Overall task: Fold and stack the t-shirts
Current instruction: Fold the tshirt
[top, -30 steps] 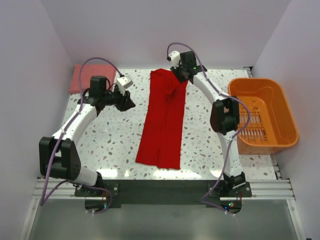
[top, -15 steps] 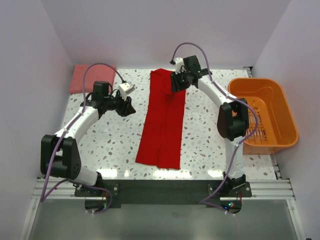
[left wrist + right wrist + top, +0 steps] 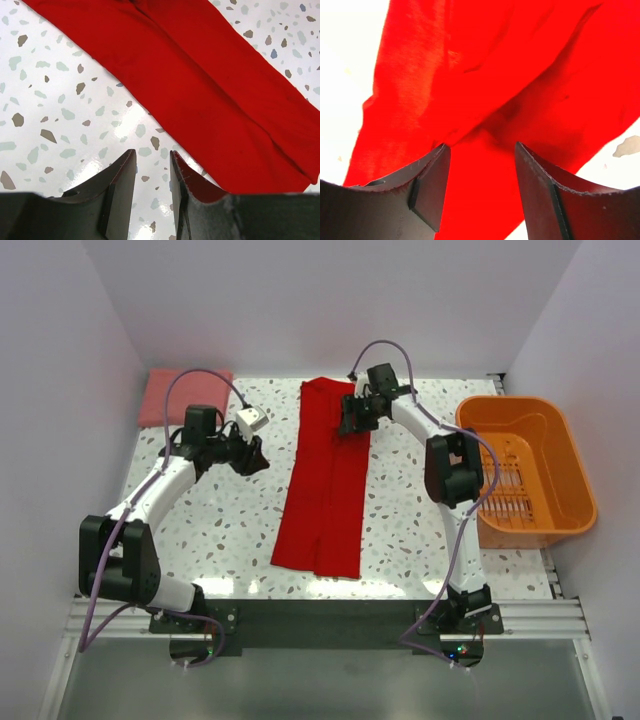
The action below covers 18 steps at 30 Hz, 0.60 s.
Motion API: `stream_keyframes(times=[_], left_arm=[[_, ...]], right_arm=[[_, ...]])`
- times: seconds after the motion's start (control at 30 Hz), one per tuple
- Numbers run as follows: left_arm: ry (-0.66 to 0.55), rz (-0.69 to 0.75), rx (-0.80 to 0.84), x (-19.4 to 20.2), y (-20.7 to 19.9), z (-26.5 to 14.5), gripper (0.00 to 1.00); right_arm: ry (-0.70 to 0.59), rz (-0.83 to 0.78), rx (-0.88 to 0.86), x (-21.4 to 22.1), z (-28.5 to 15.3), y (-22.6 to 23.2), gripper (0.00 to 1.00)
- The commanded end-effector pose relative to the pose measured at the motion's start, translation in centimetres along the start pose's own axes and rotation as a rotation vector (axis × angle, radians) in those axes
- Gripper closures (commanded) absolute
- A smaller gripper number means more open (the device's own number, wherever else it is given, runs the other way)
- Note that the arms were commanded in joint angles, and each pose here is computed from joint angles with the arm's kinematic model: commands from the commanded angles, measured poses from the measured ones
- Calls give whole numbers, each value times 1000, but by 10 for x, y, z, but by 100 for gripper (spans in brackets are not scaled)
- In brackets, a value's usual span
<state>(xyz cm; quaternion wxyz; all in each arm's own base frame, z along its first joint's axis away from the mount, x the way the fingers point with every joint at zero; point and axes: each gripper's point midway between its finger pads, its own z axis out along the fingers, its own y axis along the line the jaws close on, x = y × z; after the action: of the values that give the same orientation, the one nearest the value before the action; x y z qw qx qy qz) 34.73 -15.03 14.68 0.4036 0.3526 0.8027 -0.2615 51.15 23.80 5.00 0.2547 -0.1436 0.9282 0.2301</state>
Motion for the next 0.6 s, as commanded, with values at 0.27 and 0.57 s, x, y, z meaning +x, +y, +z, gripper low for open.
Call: stream_keyframes(times=[0.27,0.57], left_arm=[[-12,10,11,0,-3,0,62],[-4,18,9,0,0,2,62]], right_arm=[[-88,54,-211,-37,-18,37,41],[-95,90,-155,-38,-12,16,60]])
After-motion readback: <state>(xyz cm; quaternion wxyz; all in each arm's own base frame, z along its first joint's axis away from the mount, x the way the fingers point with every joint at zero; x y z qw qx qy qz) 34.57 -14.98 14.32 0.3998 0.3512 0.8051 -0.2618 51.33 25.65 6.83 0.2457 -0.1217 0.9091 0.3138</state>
